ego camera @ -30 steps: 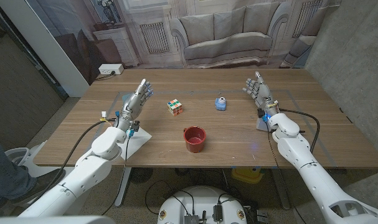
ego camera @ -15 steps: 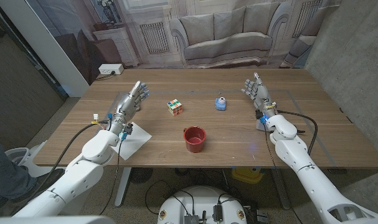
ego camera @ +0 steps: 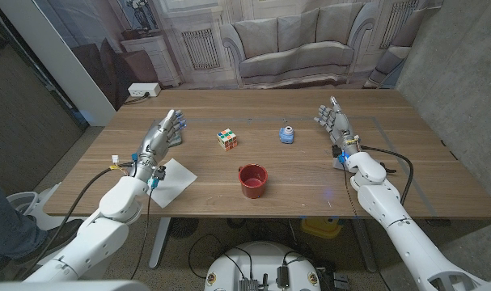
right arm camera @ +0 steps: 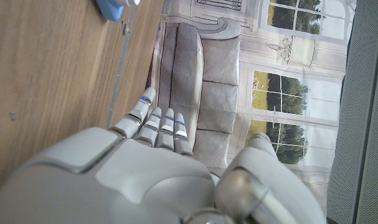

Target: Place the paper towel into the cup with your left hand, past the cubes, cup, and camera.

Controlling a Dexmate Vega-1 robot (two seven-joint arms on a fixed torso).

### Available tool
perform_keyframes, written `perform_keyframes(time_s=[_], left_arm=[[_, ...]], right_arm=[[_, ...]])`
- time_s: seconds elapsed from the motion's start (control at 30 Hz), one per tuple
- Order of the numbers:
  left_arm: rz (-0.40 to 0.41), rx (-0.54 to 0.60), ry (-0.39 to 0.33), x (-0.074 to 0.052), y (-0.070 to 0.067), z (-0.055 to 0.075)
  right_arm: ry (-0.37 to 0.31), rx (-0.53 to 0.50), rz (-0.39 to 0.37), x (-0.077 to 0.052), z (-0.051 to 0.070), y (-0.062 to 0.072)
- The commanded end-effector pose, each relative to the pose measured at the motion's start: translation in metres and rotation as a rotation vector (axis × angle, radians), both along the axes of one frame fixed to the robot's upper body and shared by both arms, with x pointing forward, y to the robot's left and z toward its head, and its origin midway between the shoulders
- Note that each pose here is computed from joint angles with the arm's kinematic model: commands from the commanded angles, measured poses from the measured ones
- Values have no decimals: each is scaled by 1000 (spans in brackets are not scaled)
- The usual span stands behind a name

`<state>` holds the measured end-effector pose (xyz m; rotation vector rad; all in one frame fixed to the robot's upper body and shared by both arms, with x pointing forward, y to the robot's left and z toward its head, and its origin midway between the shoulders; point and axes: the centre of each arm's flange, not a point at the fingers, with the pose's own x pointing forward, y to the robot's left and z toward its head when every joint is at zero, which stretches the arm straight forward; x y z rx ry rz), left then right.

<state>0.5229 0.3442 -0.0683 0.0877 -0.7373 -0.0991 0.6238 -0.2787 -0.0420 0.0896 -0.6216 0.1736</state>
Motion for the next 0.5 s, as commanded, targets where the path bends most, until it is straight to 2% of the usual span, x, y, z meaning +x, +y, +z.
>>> perform_keyframes(time_s=[0.03,0.5], left_arm=[[116,13,-16,-17,7,-21],[178,6,-34,-35,25,-36]], right_arm=[[-1,19,12,-3,-2,3],[6,24,-13,-11,-7,6]])
